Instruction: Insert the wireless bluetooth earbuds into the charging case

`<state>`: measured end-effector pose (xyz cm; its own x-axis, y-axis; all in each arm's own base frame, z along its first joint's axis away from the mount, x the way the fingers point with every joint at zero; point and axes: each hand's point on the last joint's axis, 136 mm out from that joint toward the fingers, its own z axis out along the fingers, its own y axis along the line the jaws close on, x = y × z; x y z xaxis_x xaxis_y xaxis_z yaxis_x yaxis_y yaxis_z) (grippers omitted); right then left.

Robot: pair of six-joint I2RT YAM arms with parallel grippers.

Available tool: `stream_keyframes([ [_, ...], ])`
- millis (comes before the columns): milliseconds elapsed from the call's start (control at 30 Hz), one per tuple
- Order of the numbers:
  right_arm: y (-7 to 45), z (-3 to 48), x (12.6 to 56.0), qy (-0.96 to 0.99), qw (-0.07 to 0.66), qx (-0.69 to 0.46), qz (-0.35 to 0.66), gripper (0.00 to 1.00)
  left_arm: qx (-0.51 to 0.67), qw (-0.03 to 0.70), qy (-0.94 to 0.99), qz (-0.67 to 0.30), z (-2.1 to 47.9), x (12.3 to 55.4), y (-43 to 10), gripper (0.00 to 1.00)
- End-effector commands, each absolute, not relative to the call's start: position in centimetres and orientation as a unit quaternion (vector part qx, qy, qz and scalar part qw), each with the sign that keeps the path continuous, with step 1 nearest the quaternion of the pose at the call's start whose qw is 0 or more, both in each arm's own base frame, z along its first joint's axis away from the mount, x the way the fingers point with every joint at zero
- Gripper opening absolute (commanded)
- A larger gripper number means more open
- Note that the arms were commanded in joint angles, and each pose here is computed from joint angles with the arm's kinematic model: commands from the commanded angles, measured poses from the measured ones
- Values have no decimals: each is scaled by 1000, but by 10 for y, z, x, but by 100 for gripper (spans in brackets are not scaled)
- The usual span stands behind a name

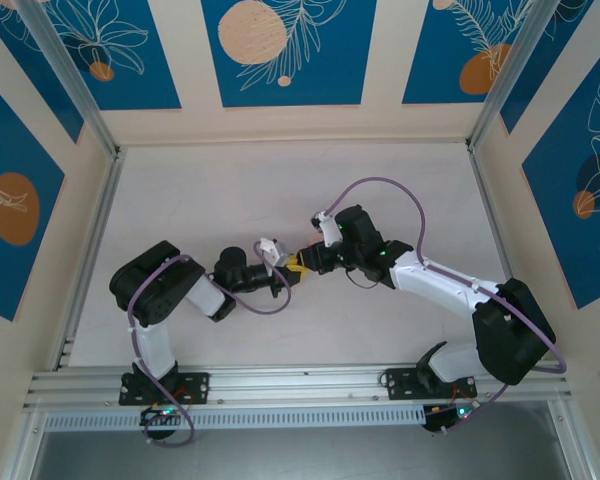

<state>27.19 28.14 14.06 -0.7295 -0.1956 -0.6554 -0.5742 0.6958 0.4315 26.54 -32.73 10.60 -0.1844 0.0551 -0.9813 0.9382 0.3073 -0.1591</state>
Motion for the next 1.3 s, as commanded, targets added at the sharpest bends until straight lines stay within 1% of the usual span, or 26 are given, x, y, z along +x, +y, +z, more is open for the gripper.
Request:
stream_keyframes([
  [0,281,139,273,875,298,-234,303,20,400,523,597,-458,132,261,-335,6],
  [200,285,132,268,876,281,-249,302,22,401,526,593,-459,136,261,-336,6],
  [367,288,134,265,874,277,-252,311,29,401,527,592,-459,137,260,-335,6],
  [533,290,146,266,868,286,-248,322,38,402,527,592,-459,137,259,-335,6],
  [767,279,175,262,857,291,-224,362,39,405,530,589,-456,138,257,-333,6],
  [1000,246,193,256,865,258,-177,392,39,412,532,587,-450,136,253,-329,6],
  [1133,213,183,257,895,223,-138,362,39,416,530,586,-449,134,249,-328,6],
  [1267,178,163,260,931,163,-86,315,39,421,531,584,-447,134,246,-326,6],
])
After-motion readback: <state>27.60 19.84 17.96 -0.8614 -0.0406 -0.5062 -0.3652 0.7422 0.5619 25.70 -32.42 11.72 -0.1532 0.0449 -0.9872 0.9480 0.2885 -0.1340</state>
